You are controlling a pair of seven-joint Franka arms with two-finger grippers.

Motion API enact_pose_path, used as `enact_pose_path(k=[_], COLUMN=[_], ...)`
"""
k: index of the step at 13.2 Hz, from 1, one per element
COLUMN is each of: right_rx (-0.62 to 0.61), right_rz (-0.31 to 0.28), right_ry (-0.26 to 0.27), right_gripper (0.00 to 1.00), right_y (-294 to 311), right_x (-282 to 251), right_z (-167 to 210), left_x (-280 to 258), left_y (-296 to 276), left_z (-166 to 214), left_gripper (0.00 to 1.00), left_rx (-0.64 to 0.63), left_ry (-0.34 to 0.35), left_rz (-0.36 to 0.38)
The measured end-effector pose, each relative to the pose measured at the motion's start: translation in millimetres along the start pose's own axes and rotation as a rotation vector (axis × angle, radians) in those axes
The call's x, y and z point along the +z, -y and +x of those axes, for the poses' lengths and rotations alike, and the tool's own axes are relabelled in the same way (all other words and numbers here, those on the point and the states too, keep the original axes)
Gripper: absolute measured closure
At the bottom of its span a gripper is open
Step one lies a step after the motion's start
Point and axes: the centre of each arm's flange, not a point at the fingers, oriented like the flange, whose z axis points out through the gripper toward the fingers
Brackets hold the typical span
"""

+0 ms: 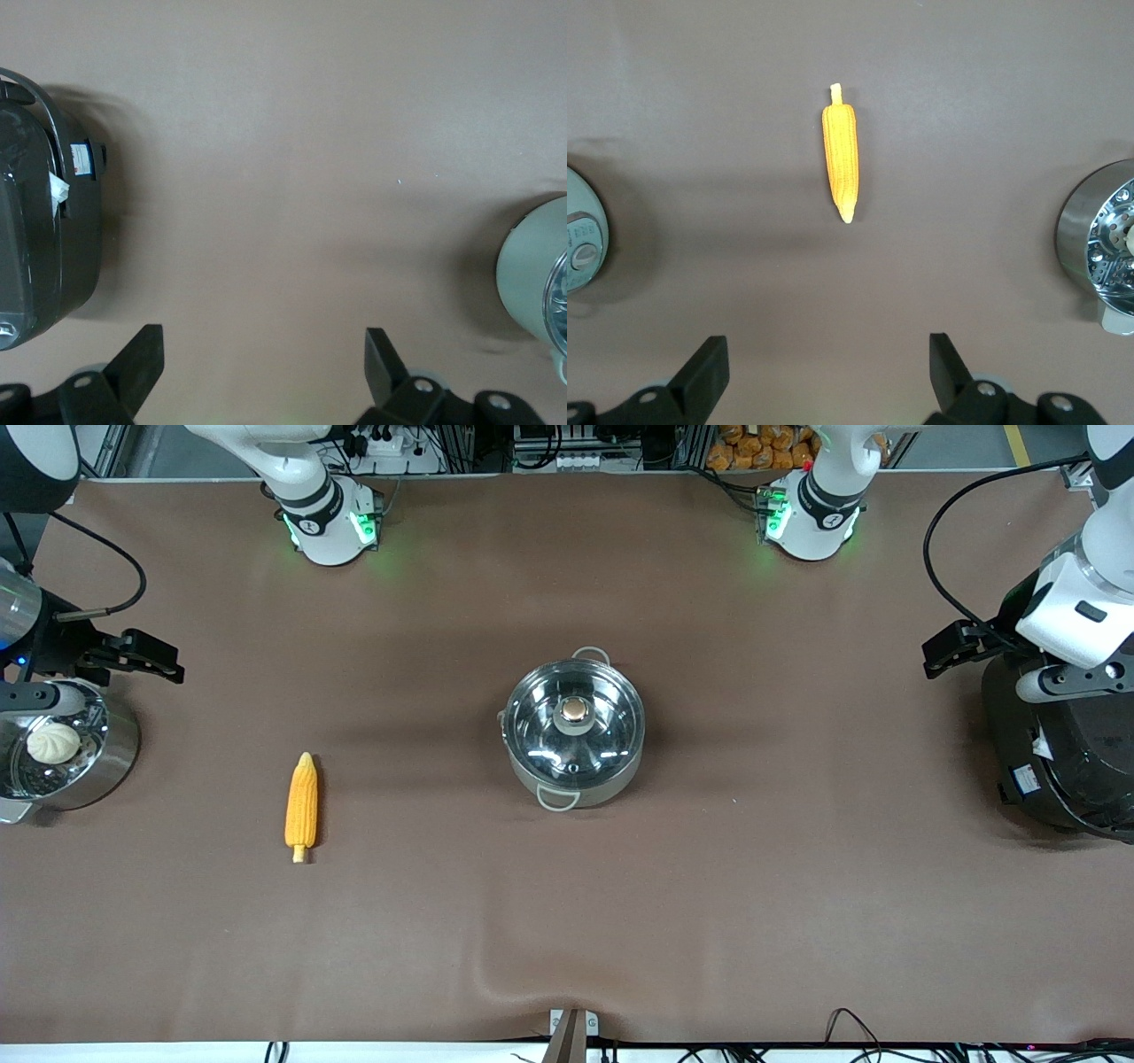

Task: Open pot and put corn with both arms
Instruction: 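Reach the left gripper to the pot lid knob while the right gripper reaches the corn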

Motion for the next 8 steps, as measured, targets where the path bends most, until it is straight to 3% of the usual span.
enact_pose_path(k=[5,8], right_rx=[0.000,0.001], right_rz=[0.000,0.000], right_ry=[-0.007,-0.051], right_gripper=[0.00,0.00], right_y=[0.0,-0.8], right_x=[-0.5,-2.0], right_z=[0.8,7.4], left_x=[4.5,25.2], left_y=[-4.8,-21.7], left_z=[1.1,21.6], left_gripper=[0.00,0.00], left_rx=[0.009,0.004], left_ry=[0.009,0.014], left_rz=[0.001,-0.017])
